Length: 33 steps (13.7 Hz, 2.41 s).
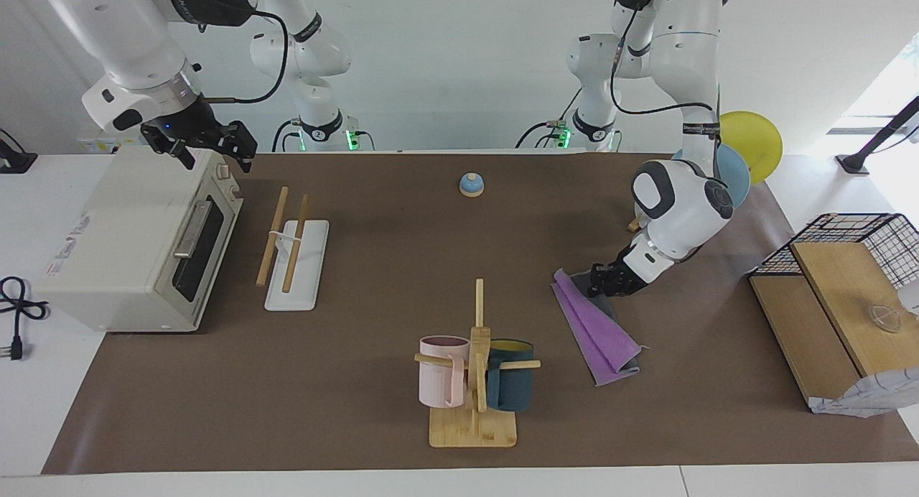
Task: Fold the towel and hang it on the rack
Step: 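Lift the folded towel with the left gripper toward the table center, then hold the towel with the left gripper while the right gripper approaches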
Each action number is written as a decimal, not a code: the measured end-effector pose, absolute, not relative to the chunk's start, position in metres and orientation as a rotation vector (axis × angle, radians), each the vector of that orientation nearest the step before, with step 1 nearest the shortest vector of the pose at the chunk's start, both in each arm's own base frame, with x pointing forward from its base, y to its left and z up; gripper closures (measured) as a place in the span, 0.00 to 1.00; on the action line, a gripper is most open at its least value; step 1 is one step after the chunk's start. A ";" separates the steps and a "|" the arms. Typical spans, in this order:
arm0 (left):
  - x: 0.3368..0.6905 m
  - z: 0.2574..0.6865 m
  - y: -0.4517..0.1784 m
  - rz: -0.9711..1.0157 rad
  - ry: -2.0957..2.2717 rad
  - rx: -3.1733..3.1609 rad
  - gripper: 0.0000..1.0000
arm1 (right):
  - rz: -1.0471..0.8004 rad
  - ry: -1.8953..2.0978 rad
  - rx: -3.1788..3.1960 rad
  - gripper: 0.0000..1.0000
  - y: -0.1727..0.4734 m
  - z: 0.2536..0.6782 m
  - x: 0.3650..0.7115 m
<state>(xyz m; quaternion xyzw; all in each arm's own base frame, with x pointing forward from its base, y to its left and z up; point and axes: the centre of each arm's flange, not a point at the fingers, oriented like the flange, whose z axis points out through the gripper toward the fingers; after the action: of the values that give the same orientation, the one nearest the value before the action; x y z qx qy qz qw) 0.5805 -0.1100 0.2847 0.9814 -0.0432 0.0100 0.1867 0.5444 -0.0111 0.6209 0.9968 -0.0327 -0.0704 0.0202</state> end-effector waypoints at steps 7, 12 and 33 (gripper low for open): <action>0.586 0.324 -0.114 -0.070 -0.042 2.724 0.93 | -0.218 -0.102 3.092 0.00 -0.011 0.621 0.544; 0.592 0.414 -0.128 -0.190 0.396 2.725 0.93 | -0.218 -0.102 3.092 0.00 -0.011 0.621 0.544; 0.543 0.603 -0.251 -0.483 2.222 1.709 0.93 | -0.357 -0.450 3.418 0.00 0.062 0.583 0.528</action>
<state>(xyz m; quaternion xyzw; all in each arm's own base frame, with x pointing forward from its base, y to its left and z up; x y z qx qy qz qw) 0.5428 -0.2509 0.6026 0.5942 0.7725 -0.1678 0.1482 0.5277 0.0622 0.5834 0.9732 -0.1282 -0.1015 -0.1616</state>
